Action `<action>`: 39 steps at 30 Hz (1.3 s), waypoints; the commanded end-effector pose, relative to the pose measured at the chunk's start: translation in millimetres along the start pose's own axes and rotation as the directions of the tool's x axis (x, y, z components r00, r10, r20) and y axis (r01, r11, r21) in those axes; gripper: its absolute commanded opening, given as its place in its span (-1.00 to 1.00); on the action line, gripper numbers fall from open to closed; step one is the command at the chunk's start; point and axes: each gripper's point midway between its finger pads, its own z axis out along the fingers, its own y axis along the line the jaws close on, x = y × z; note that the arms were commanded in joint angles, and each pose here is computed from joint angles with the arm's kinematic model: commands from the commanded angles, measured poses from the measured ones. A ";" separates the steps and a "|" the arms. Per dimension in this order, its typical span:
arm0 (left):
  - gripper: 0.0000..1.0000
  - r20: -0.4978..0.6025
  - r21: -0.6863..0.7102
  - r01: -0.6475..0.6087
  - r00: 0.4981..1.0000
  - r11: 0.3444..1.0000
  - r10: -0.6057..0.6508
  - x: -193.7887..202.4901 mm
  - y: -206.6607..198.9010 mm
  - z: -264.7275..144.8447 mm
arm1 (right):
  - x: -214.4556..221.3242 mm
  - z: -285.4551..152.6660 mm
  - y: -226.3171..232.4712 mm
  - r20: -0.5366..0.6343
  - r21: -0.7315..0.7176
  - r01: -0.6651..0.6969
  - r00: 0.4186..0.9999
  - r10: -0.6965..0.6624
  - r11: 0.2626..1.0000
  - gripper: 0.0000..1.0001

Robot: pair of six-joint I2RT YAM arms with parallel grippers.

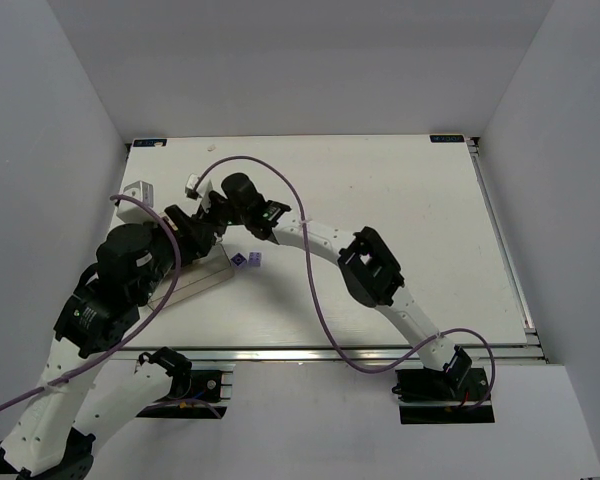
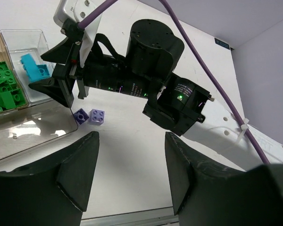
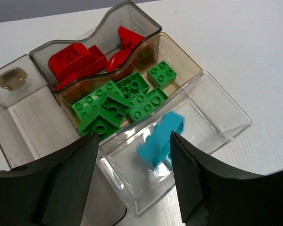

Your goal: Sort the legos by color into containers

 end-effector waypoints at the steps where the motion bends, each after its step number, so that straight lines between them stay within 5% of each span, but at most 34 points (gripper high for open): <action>1: 0.35 0.016 -0.011 0.012 1.000 1.000 -0.012 -3.3 3.7 -5.3 | -11.7 -2.4 -24.1 0.043 0.074 0.047 0.998 -0.050 0.996 0.36; 9: 0.35 0.015 -0.007 0.011 1.000 1.000 -0.011 -2.6 2.8 -3.2 | -23.5 -12.0 -26.3 0.063 0.075 0.026 0.998 -0.031 0.997 0.31; 11: 0.34 0.013 -0.009 0.012 1.000 1.000 -0.011 -0.5 3.5 -1.0 | -53.0 -30.7 -27.8 0.123 0.052 0.023 0.992 -0.030 0.998 0.20; 12: 0.31 -0.002 -0.022 0.013 1.000 1.000 -0.013 5.5 6.3 3.2 | -48.0 -35.4 -23.7 0.116 0.029 -0.007 0.993 0.004 1.000 0.00; 14: 0.03 -0.029 -0.035 0.013 0.999 0.999 -0.014 15.4 9.5 9.5 | -73.0 -64.5 -29.8 0.158 -0.006 -0.010 0.987 0.010 1.000 -0.27; 15: -0.15 -0.056 -0.037 0.012 0.998 0.999 -0.014 23.6 9.8 15.0 | -75.8 -74.6 -31.0 0.161 -0.019 -0.019 0.987 0.022 1.000 -0.59; 16: -0.44 -0.101 -0.029 0.006 0.995 1.000 -0.009 38.3 10.1 22.3 | -74.9 -88.2 -21.2 0.153 -0.074 -0.027 0.987 0.038 0.997 -0.71; 18: -0.62 -0.168 -0.010 -0.012 0.986 1.000 0.010 56.1 6.9 34.2 | -61.3 -118.3 -41.7 0.128 -0.083 -0.079 0.988 0.089 0.993 -0.85; 20: -0.65 -0.277 0.012 -0.030 0.960 0.999 0.032 82.8 0.8 54.7 | -45.6 -146.5 -36.0 0.094 -0.169 -0.104 0.988 0.121 0.980 -0.66; 21: -0.61 -0.307 0.029 -0.051 0.950 0.998 0.058 90.6 -3.2 60.0 | -28.1 -163.1 -42.8 0.045 -0.178 -0.150 0.986 0.160 0.972 -0.17; 22: -0.54 -0.345 0.038 -0.061 0.936 0.997 0.070 100.3 -6.8 72.7 | -20.1 -178.8 -38.1 0.014 -0.220 -0.161 0.986 0.169 0.962 0.04; 25: 0.03 -0.369 0.100 -0.079 0.923 0.992 0.111 109.8 -17.9 89.6 | 6.0 -214.2 -38.9 -0.052 -0.224 -0.083 0.996 0.073 0.971 0.47; 27: 0.32 -0.430 0.145 -0.118 0.887 0.982 0.171 130.8 -18.3 101.8 | 34.4 -232.3 -38.7 -0.092 -0.203 -0.057 0.995 0.038 0.978 0.52; 29: 0.40 -0.493 0.134 -0.180 0.841 0.975 0.223 146.7 -7.8 117.9 | 43.6 -254.5 -38.8 -0.109 -0.175 -0.059 0.993 0.041 0.983 0.53; 33: 0.43 -0.631 0.063 -0.278 0.733 0.959 0.254 174.8 14.4 139.9 | 48.3 -290.3 -43.7 -0.132 -0.133 -0.081 0.989 0.063 0.988 0.53; 39: 0.43 -0.692 0.021 -0.297 0.685 0.955 0.228 195.3 15.3 181.7 | 57.8 -322.8 -48.9 -0.145 -0.060 -0.150 0.979 0.140 0.987 0.52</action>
